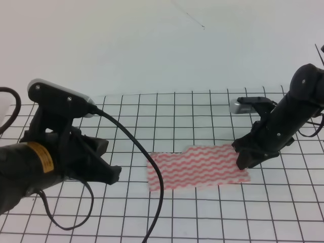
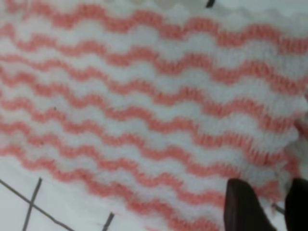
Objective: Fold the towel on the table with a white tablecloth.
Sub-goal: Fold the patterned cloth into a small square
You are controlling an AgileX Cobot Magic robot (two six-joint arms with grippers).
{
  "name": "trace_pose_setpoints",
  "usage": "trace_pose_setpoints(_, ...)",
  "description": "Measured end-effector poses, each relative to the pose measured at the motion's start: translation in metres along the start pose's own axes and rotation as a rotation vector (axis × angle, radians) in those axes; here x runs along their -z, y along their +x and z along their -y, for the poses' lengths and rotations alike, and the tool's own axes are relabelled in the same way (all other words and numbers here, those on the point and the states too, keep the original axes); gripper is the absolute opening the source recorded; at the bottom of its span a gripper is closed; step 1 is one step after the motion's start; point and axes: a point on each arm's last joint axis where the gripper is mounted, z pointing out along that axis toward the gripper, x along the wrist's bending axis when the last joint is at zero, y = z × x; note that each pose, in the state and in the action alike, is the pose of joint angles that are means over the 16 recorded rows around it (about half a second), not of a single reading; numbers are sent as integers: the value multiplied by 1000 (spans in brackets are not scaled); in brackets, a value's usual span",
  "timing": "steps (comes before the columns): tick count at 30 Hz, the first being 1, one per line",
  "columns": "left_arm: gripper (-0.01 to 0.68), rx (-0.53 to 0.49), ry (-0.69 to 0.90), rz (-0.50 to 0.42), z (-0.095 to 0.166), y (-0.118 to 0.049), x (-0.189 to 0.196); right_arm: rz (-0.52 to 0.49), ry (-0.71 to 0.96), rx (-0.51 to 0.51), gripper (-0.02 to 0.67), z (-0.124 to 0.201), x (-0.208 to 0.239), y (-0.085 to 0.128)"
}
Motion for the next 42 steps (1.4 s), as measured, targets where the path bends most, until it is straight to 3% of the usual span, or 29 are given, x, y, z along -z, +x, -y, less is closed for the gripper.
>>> trace_pose_setpoints(21,-1,0,2,0,0,0,0,-33,-32,-20,193,-3,-3,1)
trace_pose_setpoints(42,-1,-10,14,-7,1,1,-1,-77,-84,39,10,-7,8,13)
